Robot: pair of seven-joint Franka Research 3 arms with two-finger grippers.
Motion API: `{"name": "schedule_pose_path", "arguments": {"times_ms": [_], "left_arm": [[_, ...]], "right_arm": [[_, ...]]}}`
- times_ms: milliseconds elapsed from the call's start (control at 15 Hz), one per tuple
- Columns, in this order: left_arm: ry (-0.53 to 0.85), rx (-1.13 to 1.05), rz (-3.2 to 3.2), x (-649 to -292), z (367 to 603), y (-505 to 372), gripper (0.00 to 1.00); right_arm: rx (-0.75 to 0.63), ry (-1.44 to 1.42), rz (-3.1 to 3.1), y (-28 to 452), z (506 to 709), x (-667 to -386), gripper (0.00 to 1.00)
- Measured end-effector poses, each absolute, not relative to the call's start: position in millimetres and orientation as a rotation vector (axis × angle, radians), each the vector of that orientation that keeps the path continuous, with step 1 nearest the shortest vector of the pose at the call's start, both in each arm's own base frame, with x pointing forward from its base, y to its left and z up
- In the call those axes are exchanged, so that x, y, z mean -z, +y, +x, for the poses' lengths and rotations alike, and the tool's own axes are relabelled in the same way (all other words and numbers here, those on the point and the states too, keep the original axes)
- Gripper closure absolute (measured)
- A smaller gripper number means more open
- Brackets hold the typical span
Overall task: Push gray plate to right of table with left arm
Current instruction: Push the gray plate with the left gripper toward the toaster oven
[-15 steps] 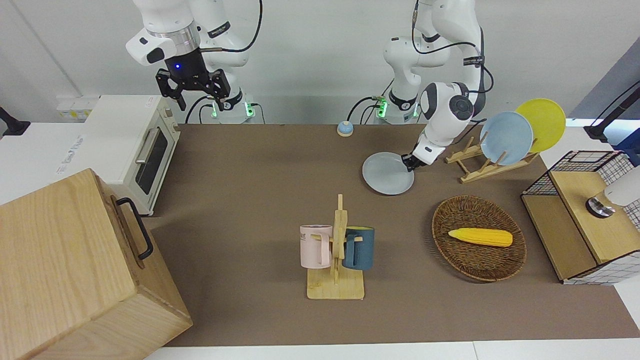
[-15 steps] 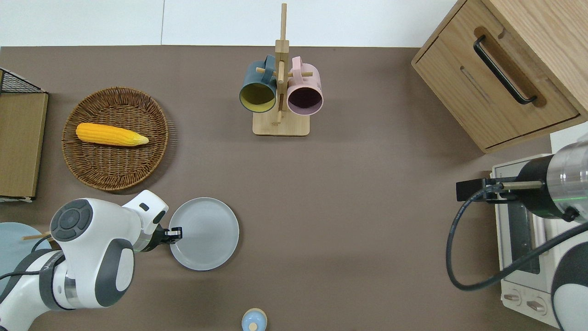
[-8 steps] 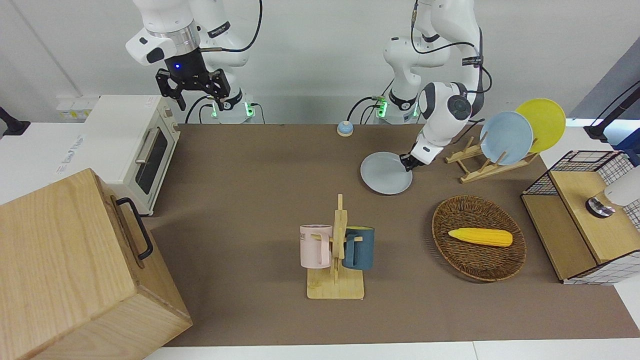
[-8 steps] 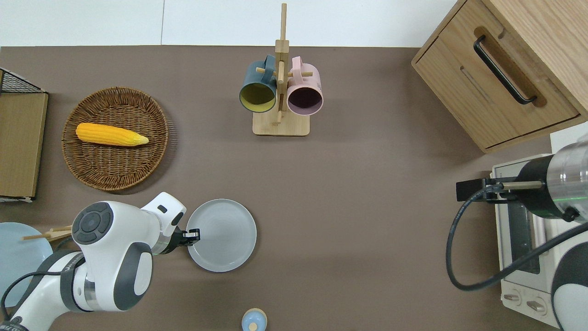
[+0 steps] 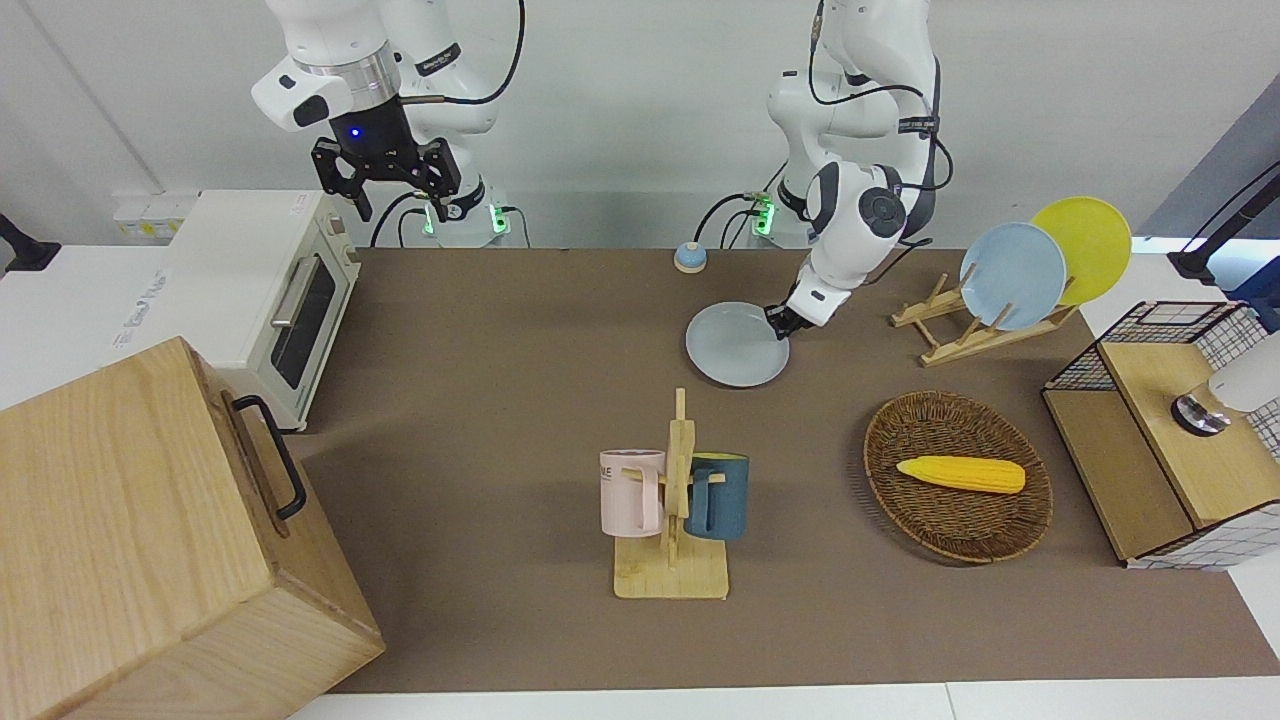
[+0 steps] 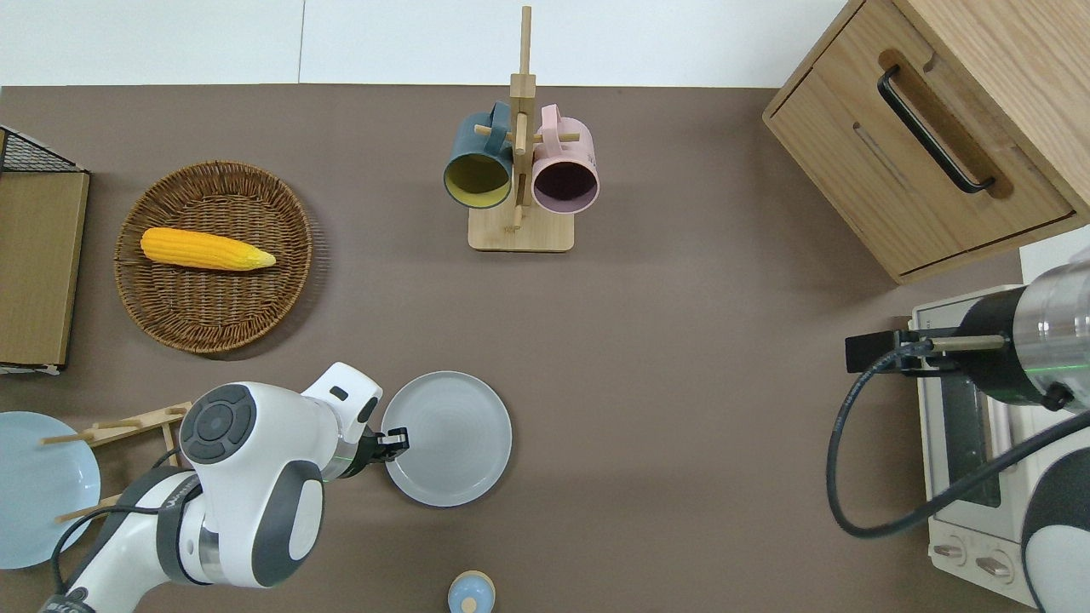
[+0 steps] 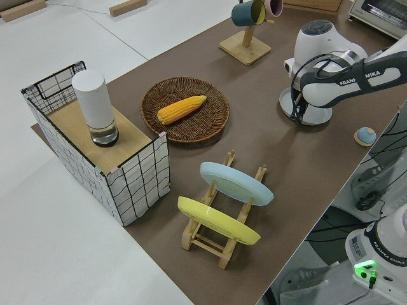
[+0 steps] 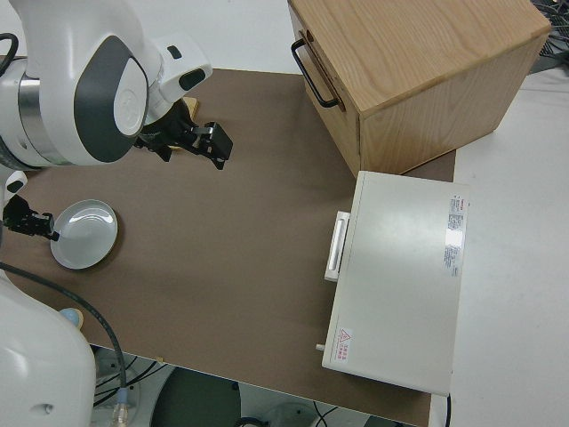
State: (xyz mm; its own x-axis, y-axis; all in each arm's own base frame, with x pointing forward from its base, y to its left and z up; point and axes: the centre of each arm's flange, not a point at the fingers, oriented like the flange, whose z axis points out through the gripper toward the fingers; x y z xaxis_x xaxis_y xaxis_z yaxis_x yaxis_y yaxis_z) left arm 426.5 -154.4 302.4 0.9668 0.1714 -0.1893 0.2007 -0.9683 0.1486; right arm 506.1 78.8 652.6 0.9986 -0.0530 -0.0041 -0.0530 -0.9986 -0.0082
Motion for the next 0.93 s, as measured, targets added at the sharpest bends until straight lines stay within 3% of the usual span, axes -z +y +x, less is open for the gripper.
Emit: {"name": "schedule_pose_path", "arguments": {"times_ms": [933], "left_arm": [[0.401,0.221,2.866,-297.6,395.3,-256.4,0.97]], "right_arm": [[-0.006,0.083,-3.132,78.8,506.1,-652.6,0.00]]}}
